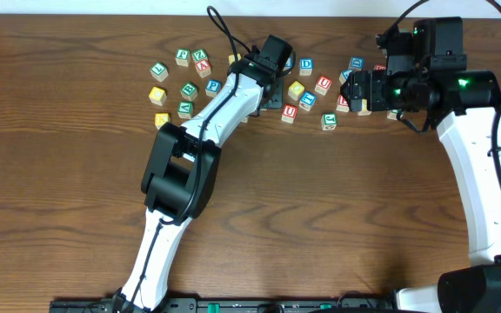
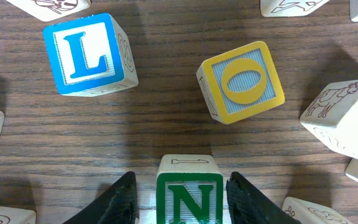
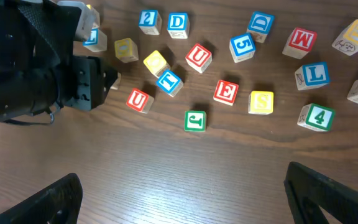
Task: Spell out NEURIPS
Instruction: 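Lower the left gripper over the green N block and grasp it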
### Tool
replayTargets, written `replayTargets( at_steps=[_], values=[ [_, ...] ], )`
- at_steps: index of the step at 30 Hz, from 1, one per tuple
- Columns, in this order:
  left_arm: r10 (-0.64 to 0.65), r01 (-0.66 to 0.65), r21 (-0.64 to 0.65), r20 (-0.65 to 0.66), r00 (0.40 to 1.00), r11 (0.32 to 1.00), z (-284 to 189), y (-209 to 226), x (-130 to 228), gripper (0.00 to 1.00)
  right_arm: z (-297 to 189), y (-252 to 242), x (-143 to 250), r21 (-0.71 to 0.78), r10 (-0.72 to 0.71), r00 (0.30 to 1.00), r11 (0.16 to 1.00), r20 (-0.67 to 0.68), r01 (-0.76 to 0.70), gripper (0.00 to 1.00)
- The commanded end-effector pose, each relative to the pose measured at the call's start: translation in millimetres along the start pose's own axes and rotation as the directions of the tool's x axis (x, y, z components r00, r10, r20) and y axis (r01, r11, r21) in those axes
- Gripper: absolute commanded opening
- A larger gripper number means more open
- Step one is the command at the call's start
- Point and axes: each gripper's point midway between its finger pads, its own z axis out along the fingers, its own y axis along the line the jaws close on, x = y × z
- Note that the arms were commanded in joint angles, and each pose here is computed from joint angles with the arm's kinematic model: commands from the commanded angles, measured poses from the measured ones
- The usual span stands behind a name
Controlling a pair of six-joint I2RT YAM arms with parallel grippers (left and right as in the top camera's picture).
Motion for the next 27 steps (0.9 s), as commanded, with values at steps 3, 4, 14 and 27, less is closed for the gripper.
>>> replayTargets(
  at_steps=[3, 4, 14, 27],
  values=[
    [0.000, -0.001, -0.018, -0.011, 1.000, 1.000, 5.8, 0.1, 6.8, 0.45, -1.8, -0.7, -0.6, 0.021, -0.003, 1.000, 1.000, -0.002, 0.003, 0.99],
    [0.001, -0.001, -0.018, -0.010, 1.000, 1.000, 5.7, -0.3, 6.9, 0.45, -1.8, -0.7, -0.7, 0.021, -0.003, 1.000, 1.000, -0.002, 0.003, 0.99],
    [0.006, -0.007, -0.018, -0.016, 1.000, 1.000, 6.8, -2.2, 10.4, 0.40, -1.8, -0.7, -0.5, 0.021, -0.003, 1.000, 1.000, -0.002, 0.003, 0.99],
    [0.007, -0.007, -0.014, -0.006, 1.000, 1.000, 10.4, -3.7, 11.0, 0.35, -1.8, -0.7, -0.7, 0.021, -0.003, 1.000, 1.000, -0.002, 0.003, 0.99]
  ],
)
